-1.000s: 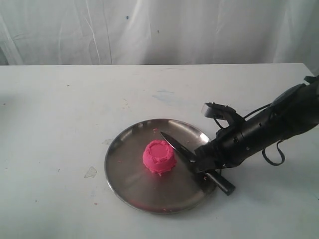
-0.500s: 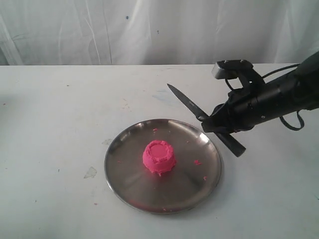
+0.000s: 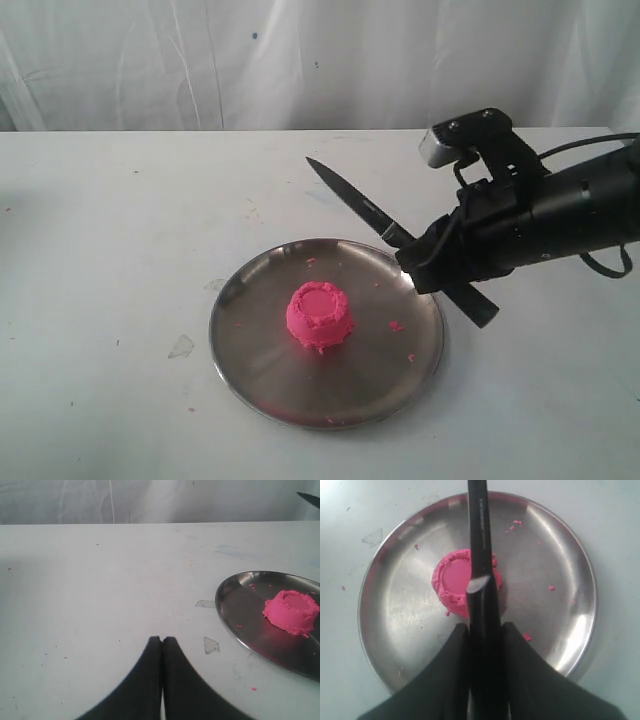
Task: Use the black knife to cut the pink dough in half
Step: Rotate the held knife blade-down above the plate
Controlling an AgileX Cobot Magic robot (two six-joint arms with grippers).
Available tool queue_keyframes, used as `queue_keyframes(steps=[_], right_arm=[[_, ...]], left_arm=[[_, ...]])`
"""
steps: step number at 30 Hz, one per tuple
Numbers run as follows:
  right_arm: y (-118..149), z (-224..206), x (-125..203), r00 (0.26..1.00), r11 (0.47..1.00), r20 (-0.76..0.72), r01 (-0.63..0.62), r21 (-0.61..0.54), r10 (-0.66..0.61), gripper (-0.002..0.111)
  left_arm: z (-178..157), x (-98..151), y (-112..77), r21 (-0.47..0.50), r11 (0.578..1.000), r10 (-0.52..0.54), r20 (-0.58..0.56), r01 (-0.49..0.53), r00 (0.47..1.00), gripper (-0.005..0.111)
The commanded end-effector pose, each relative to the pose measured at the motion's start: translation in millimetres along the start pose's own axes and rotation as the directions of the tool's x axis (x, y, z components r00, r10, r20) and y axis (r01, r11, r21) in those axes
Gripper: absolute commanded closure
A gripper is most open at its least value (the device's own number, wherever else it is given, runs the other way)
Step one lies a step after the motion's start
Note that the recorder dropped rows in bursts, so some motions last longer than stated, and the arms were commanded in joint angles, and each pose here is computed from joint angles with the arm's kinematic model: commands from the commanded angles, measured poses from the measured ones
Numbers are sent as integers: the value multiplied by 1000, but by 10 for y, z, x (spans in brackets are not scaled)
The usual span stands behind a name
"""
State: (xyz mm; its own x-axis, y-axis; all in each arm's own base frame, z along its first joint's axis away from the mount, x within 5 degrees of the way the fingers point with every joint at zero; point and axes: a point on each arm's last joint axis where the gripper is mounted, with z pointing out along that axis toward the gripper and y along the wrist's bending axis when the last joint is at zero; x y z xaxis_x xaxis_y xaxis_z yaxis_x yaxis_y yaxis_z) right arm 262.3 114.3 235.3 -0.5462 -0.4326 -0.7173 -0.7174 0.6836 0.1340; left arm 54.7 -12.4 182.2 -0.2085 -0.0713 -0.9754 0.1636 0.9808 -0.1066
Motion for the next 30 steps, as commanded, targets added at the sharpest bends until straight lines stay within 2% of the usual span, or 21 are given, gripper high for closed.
queue_keyframes(steps=[1,5,10,12,17,22,24,26,27,30], right_arm=[[203,-127,41,989,992,91,122,-22,-119,108],[412,-227,90,953,975,217,221,-21,-211,108],[474,-295,122,935,980,300,159,117,-187,108],[497,-292,184,918,947,254,263,185,-305,108],[477,-273,254,932,932,188,259,255,-310,108],[429,-283,260,964,956,204,110,274,-170,108],[420,-283,269,971,967,237,-29,251,-32,108],[420,-273,302,952,957,269,-204,207,145,108],[432,-262,330,944,952,269,-244,184,190,108],[475,-223,398,960,969,232,-194,152,156,108]], left_arm=[[1,16,1,-1,1000,-5,-4,5,1000,107],[1,16,1,-1,1000,-5,-4,5,1000,107],[1,16,1,-1,1000,-5,-4,5,1000,107],[1,16,1,-1,1000,-5,-4,5,1000,107],[1,16,1,-1,1000,-5,-4,5,1000,107],[1,16,1,-1,1000,-5,-4,5,1000,107],[1,16,1,-1,1000,-5,-4,5,1000,107],[1,16,1,-1,1000,-5,-4,5,1000,107],[1,16,1,-1,1000,-5,-4,5,1000,107],[1,16,1,-1,1000,-5,-4,5,1000,107]])
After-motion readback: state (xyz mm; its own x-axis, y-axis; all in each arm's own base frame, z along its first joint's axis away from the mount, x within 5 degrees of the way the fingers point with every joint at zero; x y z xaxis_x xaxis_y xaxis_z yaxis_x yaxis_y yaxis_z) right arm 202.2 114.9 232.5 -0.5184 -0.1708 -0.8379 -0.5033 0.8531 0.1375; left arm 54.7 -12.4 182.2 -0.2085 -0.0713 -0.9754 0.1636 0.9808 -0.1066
